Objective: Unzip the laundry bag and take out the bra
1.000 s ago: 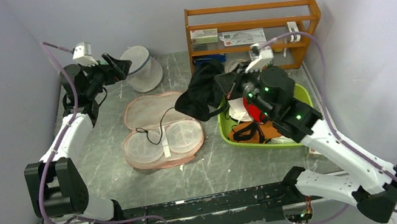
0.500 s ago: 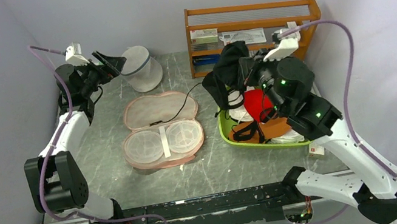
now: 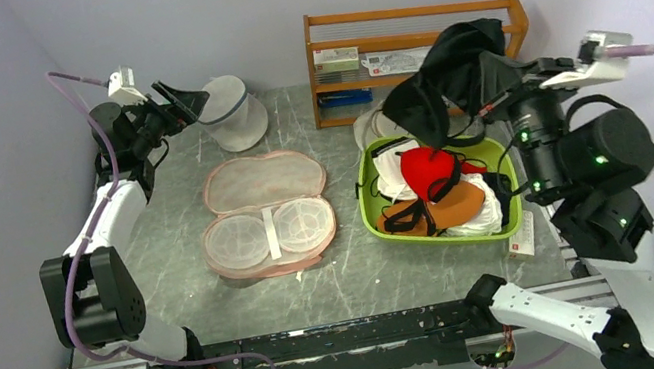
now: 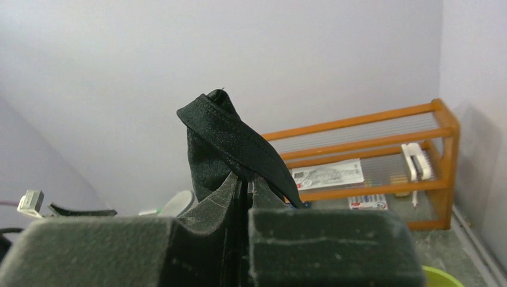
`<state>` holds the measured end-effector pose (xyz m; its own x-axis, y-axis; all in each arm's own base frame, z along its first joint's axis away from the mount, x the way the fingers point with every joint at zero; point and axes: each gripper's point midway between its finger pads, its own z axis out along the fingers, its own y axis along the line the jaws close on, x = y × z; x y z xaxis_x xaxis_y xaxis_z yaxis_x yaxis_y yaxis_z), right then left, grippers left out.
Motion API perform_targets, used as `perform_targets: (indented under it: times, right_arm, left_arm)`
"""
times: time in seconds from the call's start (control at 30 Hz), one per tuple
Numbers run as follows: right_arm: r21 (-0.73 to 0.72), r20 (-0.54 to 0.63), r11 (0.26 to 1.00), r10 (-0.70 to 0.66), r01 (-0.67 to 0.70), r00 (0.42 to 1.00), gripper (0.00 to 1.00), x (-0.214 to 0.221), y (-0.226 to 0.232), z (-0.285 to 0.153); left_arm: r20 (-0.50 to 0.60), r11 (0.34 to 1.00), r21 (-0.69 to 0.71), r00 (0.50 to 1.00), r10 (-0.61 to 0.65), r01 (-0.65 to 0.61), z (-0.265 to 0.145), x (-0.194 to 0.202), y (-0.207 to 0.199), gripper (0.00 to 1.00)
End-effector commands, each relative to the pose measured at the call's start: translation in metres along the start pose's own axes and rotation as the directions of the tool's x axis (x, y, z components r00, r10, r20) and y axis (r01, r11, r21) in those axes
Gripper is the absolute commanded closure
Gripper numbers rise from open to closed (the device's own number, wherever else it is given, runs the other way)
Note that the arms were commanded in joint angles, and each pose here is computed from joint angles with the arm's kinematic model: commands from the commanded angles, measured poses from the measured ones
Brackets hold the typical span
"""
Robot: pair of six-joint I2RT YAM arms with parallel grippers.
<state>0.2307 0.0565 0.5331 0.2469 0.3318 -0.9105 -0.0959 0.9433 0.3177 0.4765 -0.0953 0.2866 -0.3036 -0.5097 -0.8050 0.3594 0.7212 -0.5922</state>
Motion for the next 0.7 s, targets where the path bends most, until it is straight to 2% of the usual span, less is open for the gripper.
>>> perform_targets:
  times: [0.0, 0.2, 0.67]
  right_arm:
    - [0.069, 0.083, 0.997, -0.027, 0.022, 0.996, 1.0, -0.036, -0.021, -0.011]
    - [0.116, 0.138, 0.993, -0.039, 0.023, 0.99, 1.0, -0.063, -0.036, -0.024]
    - [0.169, 0.142, 0.985, -0.047, 0.022, 0.989, 1.0, -0.066, -0.057, -0.04]
  left_arm:
    - [0.014, 0.999, 0.038, 1.0, -0.001, 0.0, 0.003, -0.014, -0.012, 0.0]
    - [0.021, 1.0, 0.026, 1.0, 0.01, -0.01, 0.001, -0.016, -0.011, 0.0]
    - [0.024, 1.0, 0.026, 1.0, -0.004, 0.003, 0.002, -0.014, -0.009, 0.0]
